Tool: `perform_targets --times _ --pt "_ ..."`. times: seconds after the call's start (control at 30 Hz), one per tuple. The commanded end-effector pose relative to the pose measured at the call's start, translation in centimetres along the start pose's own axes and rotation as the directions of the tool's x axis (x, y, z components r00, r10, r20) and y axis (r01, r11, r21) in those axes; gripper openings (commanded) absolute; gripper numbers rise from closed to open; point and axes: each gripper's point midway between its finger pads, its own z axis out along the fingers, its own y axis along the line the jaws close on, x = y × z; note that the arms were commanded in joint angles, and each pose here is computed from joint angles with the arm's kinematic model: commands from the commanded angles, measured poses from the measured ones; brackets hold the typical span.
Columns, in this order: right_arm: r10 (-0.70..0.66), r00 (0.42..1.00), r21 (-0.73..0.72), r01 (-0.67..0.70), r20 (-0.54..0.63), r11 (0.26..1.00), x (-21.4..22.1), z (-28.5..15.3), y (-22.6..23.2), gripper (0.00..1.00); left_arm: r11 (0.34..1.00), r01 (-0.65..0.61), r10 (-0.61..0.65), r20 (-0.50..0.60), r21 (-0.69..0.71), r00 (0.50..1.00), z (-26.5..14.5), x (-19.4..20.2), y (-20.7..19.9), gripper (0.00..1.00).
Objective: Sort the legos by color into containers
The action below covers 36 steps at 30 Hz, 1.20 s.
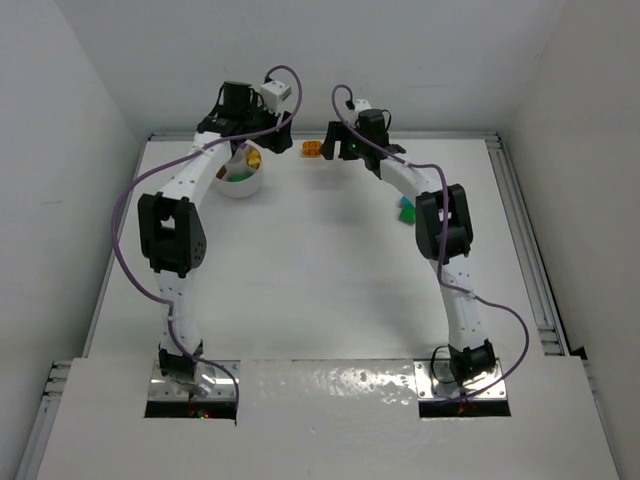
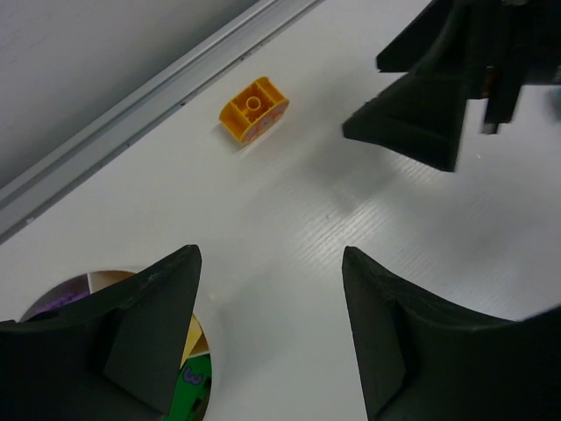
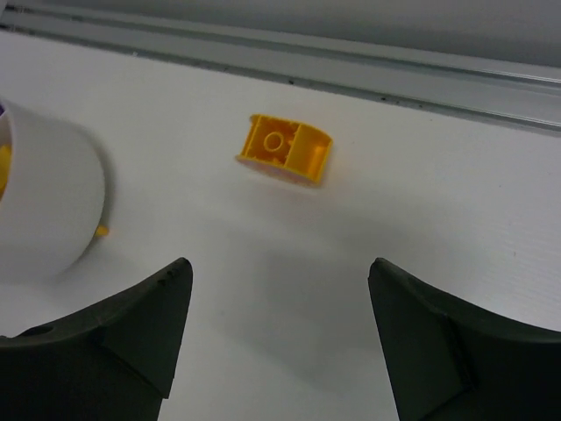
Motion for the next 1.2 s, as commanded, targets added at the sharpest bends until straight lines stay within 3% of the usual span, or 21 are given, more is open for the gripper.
perform_targets --times 0.0,0.03,0.13,0.2,0.23,0.27,0.33,0.4,0.47,0.5,0.53,0.57,0.6,0.63,0.67,0.73,0.83,0.97,1.17 --pt "0.087 0.924 -0.041 -0.077 0.373 0.996 -10.9 -0.4 1.6 0.79 0.999 -0.005 0.000 0.098 0.049 0.995 0.8 -2.4 -0.5 0.64" --pt "0.132 0.907 -0.047 -0.123 0.401 0.991 -10.9 0.0 1.3 0.77 0.998 -0.010 0.006 0.088 0.055 0.996 1.4 -1.9 -0.4 0.64" --pt "0.238 0.812 -0.040 -0.256 0.533 0.966 -12.4 0.6 -0.7 0.55 0.999 -0.011 0.008 0.056 0.050 0.998 1.6 -1.3 -0.2 0.64" --pt "0.344 0.734 -0.113 -0.347 0.586 0.931 -13.8 0.7 -0.8 0.47 0.999 0.003 -0.004 0.026 0.048 1.000 1.6 -0.1 -0.4 0.64" --pt "0.376 0.720 -0.111 -0.388 0.583 0.915 -12.2 2.2 -1.7 0.44 0.999 0.013 -0.014 0.002 0.053 1.000 1.9 1.3 -0.6 0.64" --pt "0.410 0.701 -0.127 -0.420 0.584 0.899 -11.8 3.0 -2.0 0.34 0.999 0.016 -0.016 -0.004 0.051 1.000 2.0 1.7 -0.6 0.64" --pt "0.499 0.629 -0.195 -0.490 0.595 0.850 -12.0 3.9 -2.1 0.32 0.998 0.054 -0.052 -0.031 0.042 0.998 3.1 3.3 -0.4 0.64" --pt "0.554 0.597 -0.226 -0.535 0.580 0.814 -9.6 5.4 -2.9 0.40 0.993 0.097 -0.097 -0.007 0.068 0.995 5.1 3.8 -0.5 0.65" --pt "0.539 0.610 -0.228 -0.514 0.581 0.827 -9.8 4.9 -2.8 0.41 0.994 0.077 -0.085 0.102 0.075 0.991 6.7 1.1 -0.2 0.67" --pt "0.516 0.641 -0.193 -0.506 0.568 0.841 -8.6 4.9 -3.2 0.41 0.992 0.096 -0.104 0.100 0.086 0.989 8.9 1.9 -0.5 0.68" --pt "0.495 0.659 -0.178 -0.489 0.567 0.854 -8.7 4.5 -3.1 0.42 0.996 0.052 -0.066 0.194 0.078 0.979 9.2 -1.6 0.1 0.69" --pt "0.451 0.674 -0.167 -0.444 0.586 0.880 -10.4 3.1 -2.4 0.42 0.996 0.030 -0.048 0.226 0.083 0.973 9.9 -2.5 0.0 0.69" --pt "0.440 0.696 -0.143 -0.443 0.567 0.885 -9.4 2.9 -2.7 0.44 0.996 -0.006 -0.014 0.226 0.090 0.974 12.1 -1.4 -0.1 0.72" --pt "0.435 0.698 -0.133 -0.444 0.569 0.886 -9.5 2.2 -3.2 0.45 0.996 -0.059 0.038 0.297 0.063 0.954 12.0 -3.9 0.5 0.76" --pt "0.436 0.698 -0.125 -0.450 0.568 0.884 -9.6 1.0 -3.4 0.45 0.997 -0.065 0.053 0.301 0.031 0.952 13.0 -3.4 1.2 0.86" --pt "0.437 0.681 -0.142 -0.445 0.587 0.884 -10.5 -0.6 -4.0 0.47 0.994 -0.105 0.104 0.332 -0.014 0.937 13.5 -3.7 2.0 0.95" --pt "0.435 0.687 -0.118 -0.458 0.582 0.881 -10.1 -2.4 -4.9 0.49 0.988 -0.150 0.155 0.352 -0.043 0.923 15.0 -3.0 2.4 1.00" --pt "0.377 0.763 -0.087 -0.392 0.525 0.916 -9.3 -3.2 -4.0 0.49 0.996 -0.012 0.045 0.395 -0.086 0.917 16.6 -2.0 3.7 1.00" --pt "0.386 0.809 -0.140 -0.363 0.443 0.921 -7.2 -4.1 -2.1 0.49 0.981 0.177 -0.108 0.534 -0.080 0.839 17.1 -3.4 4.7 0.96"
